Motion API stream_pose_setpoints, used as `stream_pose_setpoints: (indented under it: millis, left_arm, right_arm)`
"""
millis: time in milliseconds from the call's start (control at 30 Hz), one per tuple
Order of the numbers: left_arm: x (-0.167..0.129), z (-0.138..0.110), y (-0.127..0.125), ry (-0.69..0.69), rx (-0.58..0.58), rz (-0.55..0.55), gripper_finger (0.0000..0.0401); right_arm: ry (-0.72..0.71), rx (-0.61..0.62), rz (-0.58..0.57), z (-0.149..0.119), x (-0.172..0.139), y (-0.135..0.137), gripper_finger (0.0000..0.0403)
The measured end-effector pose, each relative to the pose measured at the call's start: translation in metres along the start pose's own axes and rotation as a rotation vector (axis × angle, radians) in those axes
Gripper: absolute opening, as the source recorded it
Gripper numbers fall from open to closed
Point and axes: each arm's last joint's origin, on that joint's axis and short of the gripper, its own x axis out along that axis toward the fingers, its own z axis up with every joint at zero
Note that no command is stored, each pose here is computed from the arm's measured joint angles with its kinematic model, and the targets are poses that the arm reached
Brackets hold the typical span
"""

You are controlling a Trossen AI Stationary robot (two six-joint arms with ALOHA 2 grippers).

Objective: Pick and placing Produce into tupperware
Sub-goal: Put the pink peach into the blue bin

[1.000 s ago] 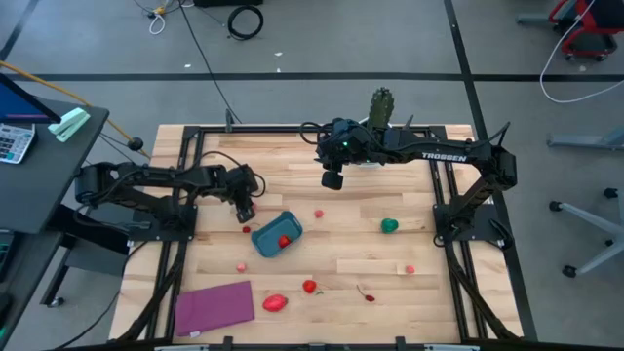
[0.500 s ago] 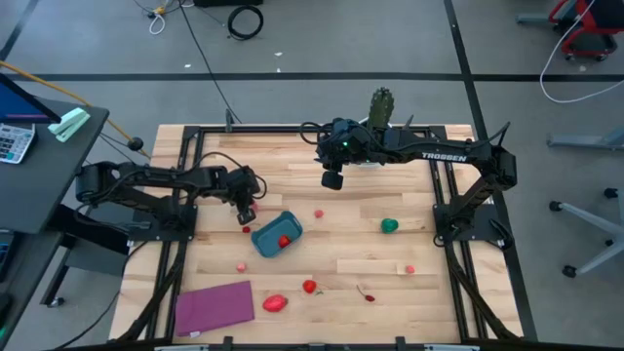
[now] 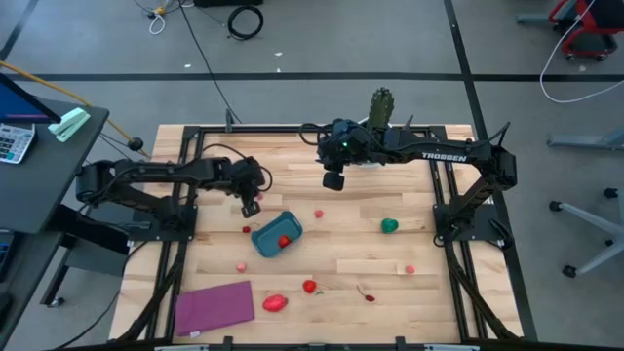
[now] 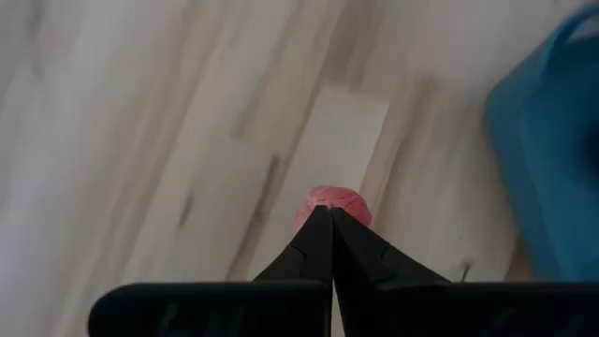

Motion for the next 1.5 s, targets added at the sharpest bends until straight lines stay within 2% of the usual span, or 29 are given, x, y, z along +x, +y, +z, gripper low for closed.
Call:
stream_pose_setpoints:
  millis: [100, 267, 400, 500, 600, 867, 1033, 1233, 1500]
  left_arm:
    - [-0.010, 0.014, -0.006, -0.045, 0.040, -0.019, 0.0003]
    - [-0.023, 0.024, -0.027, -0.085, 0.175, -0.141, 0.0002]
    - [-0.027, 0.021, -0.046, -0.083, 0.302, -0.220, 0.0002]
    - [-0.029, 0.015, -0.061, -0.081, 0.455, -0.263, 0.0002]
    - [-0.031, 0.013, -0.072, -0.100, 0.529, -0.288, 0.0002]
    - [-0.034, 0.008, -0.085, -0.095, 0.565, -0.318, 0.0002]
    - [-0.013, 0.007, -0.094, -0.013, 0.497, -0.318, 0.0003]
    - [0.018, 0.004, -0.111, 0.042, 0.527, -0.329, 0.0005]
    - [0.028, 0.004, -0.117, 0.057, 0.470, -0.324, 0.0012]
  right_arm:
    - [0.008, -0.001, 0.001, -0.001, 0.000, 0.000, 0.0116]
    - [0.028, -0.004, 0.005, -0.003, 0.000, 0.000, 0.0116]
    - [0.035, -0.005, 0.006, -0.003, 0.000, 0.001, 0.0116]
    - [0.034, -0.005, 0.006, -0.003, 0.000, 0.001, 0.0116]
    - [0.034, -0.005, 0.006, -0.003, 0.000, 0.001, 0.0116]
    - [0.034, -0.005, 0.006, -0.003, 0.000, 0.001, 0.0116]
    - [0.033, -0.004, 0.006, -0.003, 0.000, 0.001, 0.0116]
    - [0.033, 0.012, 0.006, -0.003, 0.000, 0.001, 0.0116]
    - [0.037, 0.043, 0.006, -0.004, 0.000, 0.001, 0.0116]
